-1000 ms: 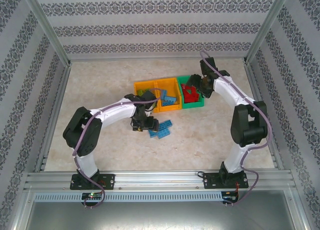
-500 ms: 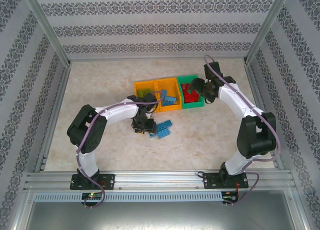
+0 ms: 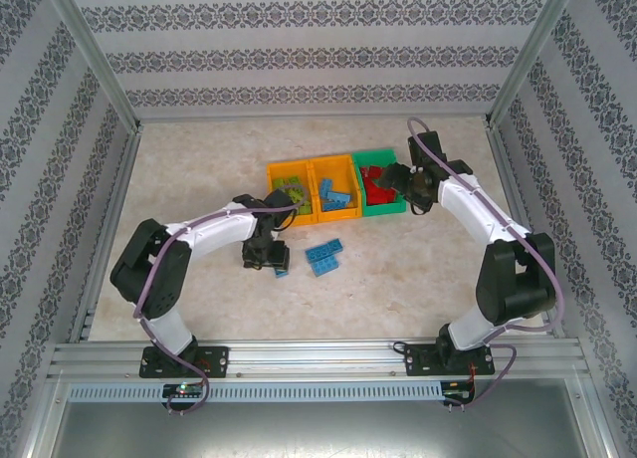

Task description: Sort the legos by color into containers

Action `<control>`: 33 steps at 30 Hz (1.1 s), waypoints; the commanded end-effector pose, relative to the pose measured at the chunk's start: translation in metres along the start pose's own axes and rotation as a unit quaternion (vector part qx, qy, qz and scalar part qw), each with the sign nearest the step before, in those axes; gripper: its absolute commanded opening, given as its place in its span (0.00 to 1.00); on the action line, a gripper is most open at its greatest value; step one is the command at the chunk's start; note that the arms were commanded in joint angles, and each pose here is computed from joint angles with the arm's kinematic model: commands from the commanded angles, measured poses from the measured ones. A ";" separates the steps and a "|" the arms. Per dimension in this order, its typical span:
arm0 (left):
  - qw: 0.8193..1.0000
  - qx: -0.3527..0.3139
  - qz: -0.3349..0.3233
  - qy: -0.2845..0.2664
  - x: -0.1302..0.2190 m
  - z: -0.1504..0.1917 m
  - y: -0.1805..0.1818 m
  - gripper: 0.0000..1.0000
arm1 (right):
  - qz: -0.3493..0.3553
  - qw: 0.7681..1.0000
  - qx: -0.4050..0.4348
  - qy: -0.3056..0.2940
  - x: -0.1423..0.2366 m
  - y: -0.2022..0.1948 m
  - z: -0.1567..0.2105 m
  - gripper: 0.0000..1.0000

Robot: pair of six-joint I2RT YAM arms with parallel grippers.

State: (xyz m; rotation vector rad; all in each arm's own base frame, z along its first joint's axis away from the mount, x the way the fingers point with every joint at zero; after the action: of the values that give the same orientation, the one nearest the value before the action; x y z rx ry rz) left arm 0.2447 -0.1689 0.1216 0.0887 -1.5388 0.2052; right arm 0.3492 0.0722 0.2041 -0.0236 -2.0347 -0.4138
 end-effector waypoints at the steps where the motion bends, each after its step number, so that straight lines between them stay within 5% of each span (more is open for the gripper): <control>1: 0.999 0.019 0.009 -0.037 0.029 -0.005 -0.001 0.64 | 0.002 1.000 0.004 -0.008 0.006 -0.001 0.002 0.86; 17: 0.998 0.064 0.010 0.012 -0.013 -0.017 -0.017 0.70 | 0.012 1.000 0.013 -0.025 0.017 -0.008 0.009 0.87; 26: 0.998 0.060 0.005 0.012 -0.020 -0.024 -0.018 0.33 | 0.022 0.999 0.012 -0.023 0.021 -0.017 0.015 0.88; 33: 0.996 0.031 0.037 -0.075 0.049 -0.045 -0.034 0.26 | 0.001 0.998 0.051 -0.025 0.024 -0.012 0.030 0.88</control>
State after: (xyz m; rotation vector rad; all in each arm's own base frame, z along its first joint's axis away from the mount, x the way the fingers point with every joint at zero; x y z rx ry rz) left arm 0.2824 -0.1907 0.1256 0.1435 -1.5617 0.3038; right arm 0.3189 0.0639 0.2063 -0.0142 -2.0727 -0.3631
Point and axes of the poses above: each hand's point on the last joint's axis, 136 mm out from that joint toward the fingers, its own x axis back along the fingers, its own y axis along the line the jaws close on, z = x × y, the point moved 8 cm from there along x, back along the fingers, and after that the axes turned 12 degrees about x, right-handed, at the moved point
